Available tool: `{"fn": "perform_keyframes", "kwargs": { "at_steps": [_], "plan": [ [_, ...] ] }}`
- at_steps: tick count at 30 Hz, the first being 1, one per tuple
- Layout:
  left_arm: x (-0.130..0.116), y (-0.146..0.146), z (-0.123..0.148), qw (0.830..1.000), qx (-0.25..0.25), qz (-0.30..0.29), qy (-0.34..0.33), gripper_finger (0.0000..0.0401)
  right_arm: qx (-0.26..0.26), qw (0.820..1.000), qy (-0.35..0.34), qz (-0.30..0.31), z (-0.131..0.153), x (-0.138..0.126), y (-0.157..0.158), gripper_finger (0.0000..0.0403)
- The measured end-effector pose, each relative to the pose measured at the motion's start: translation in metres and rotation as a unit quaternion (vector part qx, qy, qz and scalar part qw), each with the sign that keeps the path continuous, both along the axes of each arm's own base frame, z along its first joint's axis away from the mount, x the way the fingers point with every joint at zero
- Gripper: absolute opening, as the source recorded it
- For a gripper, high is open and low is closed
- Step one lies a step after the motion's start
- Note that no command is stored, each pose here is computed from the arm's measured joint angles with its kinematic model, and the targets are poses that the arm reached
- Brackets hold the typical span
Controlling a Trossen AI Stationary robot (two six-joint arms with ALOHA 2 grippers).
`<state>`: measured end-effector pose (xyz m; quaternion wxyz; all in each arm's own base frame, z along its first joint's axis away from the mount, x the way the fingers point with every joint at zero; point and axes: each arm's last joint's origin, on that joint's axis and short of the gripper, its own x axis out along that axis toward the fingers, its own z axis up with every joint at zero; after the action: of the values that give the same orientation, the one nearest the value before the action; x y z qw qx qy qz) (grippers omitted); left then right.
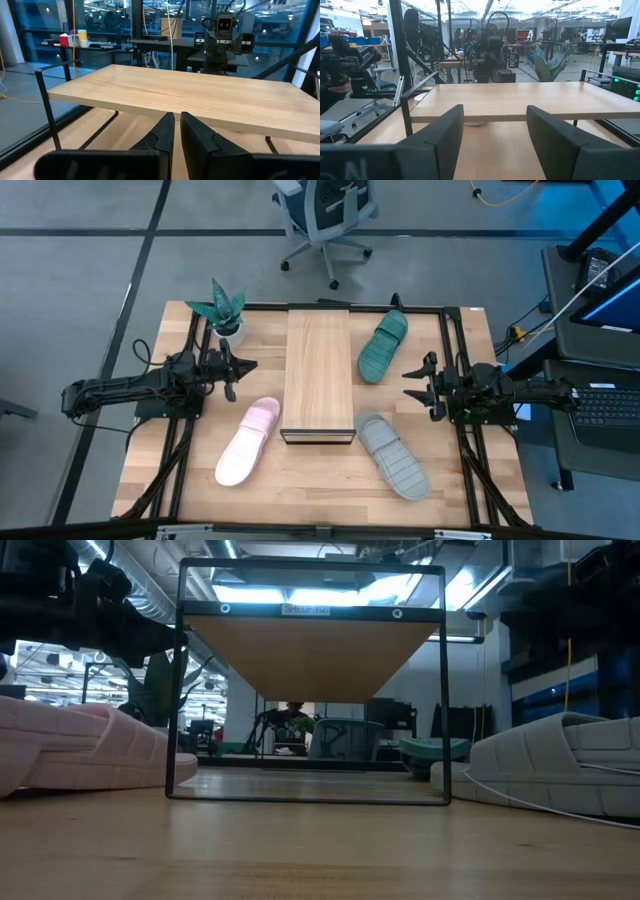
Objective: Pick and place slippers onto the shelf
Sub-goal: Put the green pair of slippers on the shelf
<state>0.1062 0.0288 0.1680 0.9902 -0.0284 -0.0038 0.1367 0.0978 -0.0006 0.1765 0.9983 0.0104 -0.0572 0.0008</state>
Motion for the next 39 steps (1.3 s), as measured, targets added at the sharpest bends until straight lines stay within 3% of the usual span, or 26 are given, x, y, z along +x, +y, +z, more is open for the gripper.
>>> {"fn": "perform_keyframes", "kwargs": {
  "at_steps": [7, 14, 20, 26, 29, 34, 39],
  "plan": [
    [0.0, 0.001, 0.002, 1.0, 0.007, 0.012, -0.007, 0.0025, -0.005, 1.0, 0.002, -0.001, 0.0, 0.0, 0.0, 0.0218],
    [0.0, 0.001, 0.002, 0.999, 0.034, 0.013, 0.001, 0.0025, 0.0, 0.998, 0.062, 0.001, -0.012, 0.002, 0.0, 0.0211],
    [0.0, 0.001, 0.002, 0.999, 0.034, 0.014, -0.001, 0.0025, -0.01, 0.996, 0.092, 0.0, -0.017, 0.005, 0.0, 0.0157],
    [0.0, 0.001, 0.004, 0.999, 0.036, 0.014, -0.009, 0.0025, 0.051, 0.992, 0.111, -0.02, -0.016, 0.008, -0.001, 0.0095],
    [0.0, 0.001, 0.004, 0.999, 0.036, 0.014, -0.01, 0.0025, 0.028, 0.994, 0.106, -0.022, -0.005, 0.009, -0.001, 0.0081],
    [0.0, 0.001, 0.004, 0.999, 0.036, 0.014, -0.01, 0.0025, 0.003, 0.994, 0.102, -0.05, 0.014, 0.011, -0.003, 0.009],
    [0.0, 0.001, 0.004, 0.999, 0.037, 0.014, -0.009, 0.0025, 0.002, 0.992, 0.104, -0.064, 0.029, 0.015, -0.004, 0.0137]
  ]
}}
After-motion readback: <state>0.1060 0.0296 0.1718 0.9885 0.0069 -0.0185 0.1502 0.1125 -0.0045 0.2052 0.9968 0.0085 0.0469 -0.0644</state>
